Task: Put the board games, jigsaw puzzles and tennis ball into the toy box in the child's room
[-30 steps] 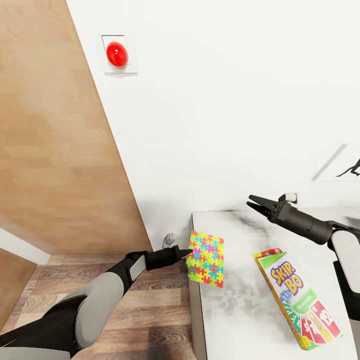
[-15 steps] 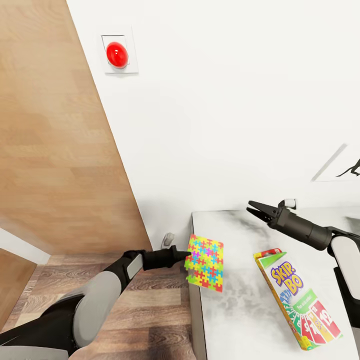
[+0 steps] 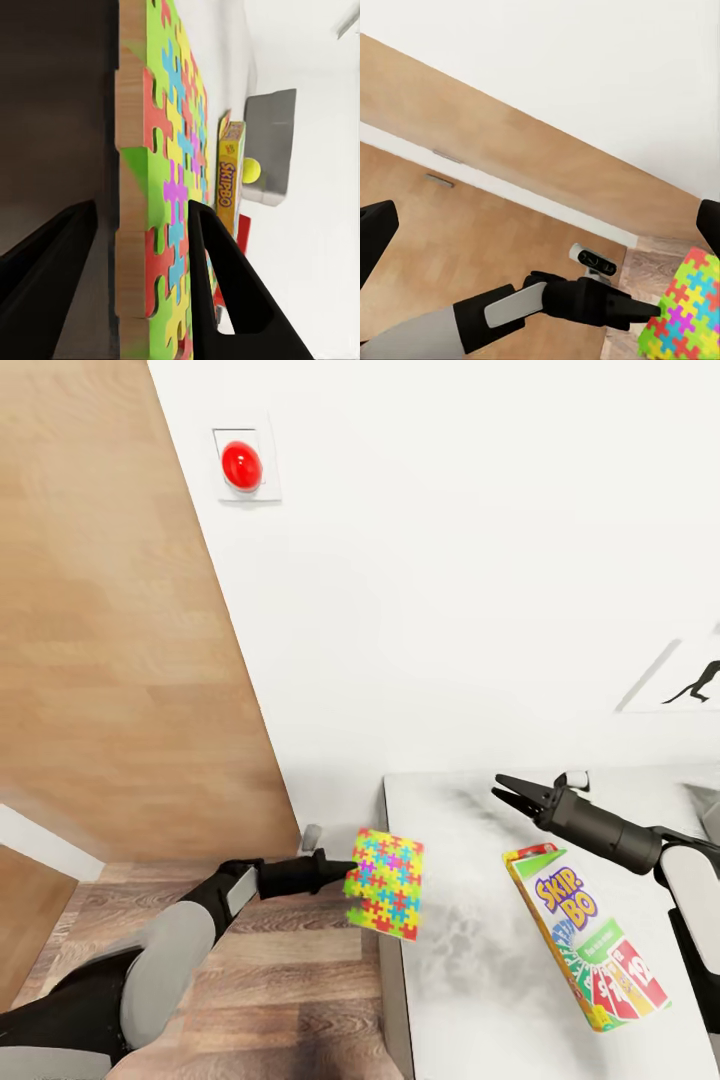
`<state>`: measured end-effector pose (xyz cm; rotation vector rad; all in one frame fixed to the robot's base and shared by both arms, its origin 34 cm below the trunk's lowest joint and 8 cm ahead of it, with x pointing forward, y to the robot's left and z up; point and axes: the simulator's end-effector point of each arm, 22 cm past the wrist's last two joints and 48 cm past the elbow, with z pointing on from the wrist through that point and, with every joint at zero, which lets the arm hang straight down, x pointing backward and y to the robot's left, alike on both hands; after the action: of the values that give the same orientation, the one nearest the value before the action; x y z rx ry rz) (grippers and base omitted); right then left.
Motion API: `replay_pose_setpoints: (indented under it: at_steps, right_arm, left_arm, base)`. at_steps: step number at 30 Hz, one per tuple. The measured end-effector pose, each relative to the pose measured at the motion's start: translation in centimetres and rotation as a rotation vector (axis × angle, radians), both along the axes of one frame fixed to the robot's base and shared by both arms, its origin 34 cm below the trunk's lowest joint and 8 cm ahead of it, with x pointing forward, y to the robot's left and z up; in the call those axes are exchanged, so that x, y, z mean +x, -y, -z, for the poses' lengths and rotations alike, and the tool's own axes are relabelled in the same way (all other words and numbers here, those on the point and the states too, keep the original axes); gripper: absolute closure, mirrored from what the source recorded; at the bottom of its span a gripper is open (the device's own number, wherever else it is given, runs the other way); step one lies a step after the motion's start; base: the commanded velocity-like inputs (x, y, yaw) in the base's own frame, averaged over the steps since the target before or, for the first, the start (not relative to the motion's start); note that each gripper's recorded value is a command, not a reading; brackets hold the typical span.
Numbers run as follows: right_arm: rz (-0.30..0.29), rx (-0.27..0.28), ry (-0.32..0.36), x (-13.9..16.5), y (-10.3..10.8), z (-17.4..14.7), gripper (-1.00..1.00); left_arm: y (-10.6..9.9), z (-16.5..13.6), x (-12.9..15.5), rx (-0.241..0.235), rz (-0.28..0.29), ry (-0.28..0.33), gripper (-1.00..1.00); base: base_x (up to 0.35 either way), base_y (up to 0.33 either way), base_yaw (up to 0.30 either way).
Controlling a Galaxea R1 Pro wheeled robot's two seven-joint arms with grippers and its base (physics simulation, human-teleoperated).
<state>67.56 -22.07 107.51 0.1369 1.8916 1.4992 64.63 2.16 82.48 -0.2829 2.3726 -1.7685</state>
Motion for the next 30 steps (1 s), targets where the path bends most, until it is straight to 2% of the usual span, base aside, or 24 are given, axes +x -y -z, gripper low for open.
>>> replay_pose_setpoints:
  at_steps: [1, 4, 7, 8, 9, 12, 14, 15, 18, 20, 25, 30]
  right_arm:
    - [0.0, 0.001, -0.002, -0.1, 0.0, 0.1, -1.0]
    - [-0.002, 0.006, -0.019, -0.8, 0.1, 0.7, -1.0]
    - [0.0, 0.024, -0.051, -2.4, 0.3, 1.8, -1.0]
    - [0.001, 0.033, -0.056, -2.7, 0.4, 2.0, -1.0]
    - [0.002, 0.054, -0.062, -3.5, 0.6, 2.1, -1.0]
    - [0.012, 0.115, -0.07, -5.7, 1.5, 2.4, -1.0]
    - [0.045, 0.14, -0.044, -7.1, 2.5, 2.6, -1.0]
    - [0.056, 0.144, -0.034, -7.4, 2.7, 2.7, -1.0]
    - [0.093, 0.164, 0.02, -9.8, 3.6, 3.0, -1.0]
    - [0.096, 0.182, 0.05, -11.1, 3.6, 2.8, -1.0]
    - [0.091, 0.2, 0.081, -12.0, 3.6, 2.3, -1.0]
    - [0.09, 0.202, 0.083, -12.5, 3.6, 2.2, -1.0]
  left_arm:
    - [-0.6, 0.0, -0.2, 0.0, 0.013, 0.008, 1.0]
    - [-2.6, -0.1, 0.1, 0.0, 0.005, 0.007, 1.0]
    - [-6.3, -0.1, 1.1, 0.001, -0.047, -0.016, 1.0]
    - [-7.2, 0.6, 0.7, 0.042, -0.026, -0.008, 1.0]
    - [-8.6, 0.8, 0.8, 0.057, -0.035, -0.011, 1.0]
    - [-11.8, 0.3, 1.5, 0.061, -0.061, -0.007, 1.0]
    - [-13.6, -0.6, 1.7, 0.061, -0.043, 0.018, 1.0]
    - [-13.8, -0.7, 1.5, 0.063, -0.029, 0.023, 1.0]
    - [-15.3, -1.2, -0.2, 0.074, 0.07, 0.036, 1.0]
    - [-15.9, -1.8, -1.1, 0.057, 0.116, 0.043, 1.0]
    - [-16.0, -3.3, -1.8, 0.008, 0.15, 0.058, 1.0]
    - [-16.4, -3.8, -1.8, 0.004, 0.154, 0.066, 1.0]
  base:
    - [-0.004, 0.0, 0.0]
    - [-0.002, 0.0, 0.0]
    - [0.0, 0.0, 0.0]
    - [0.0, 0.0, 0.0]
    - [0.0, 0.0, 0.0]
    - [0.0, 0.0, 0.0]
    - [0.0, 0.0, 0.0]
    - [0.0, 0.0, 0.0]
    - [0.0, 0.0, -0.035]
    - [0.0, 0.0, -0.13]
    - [0.0, 0.0, -0.183]
    - [0.0, 0.0, -0.203]
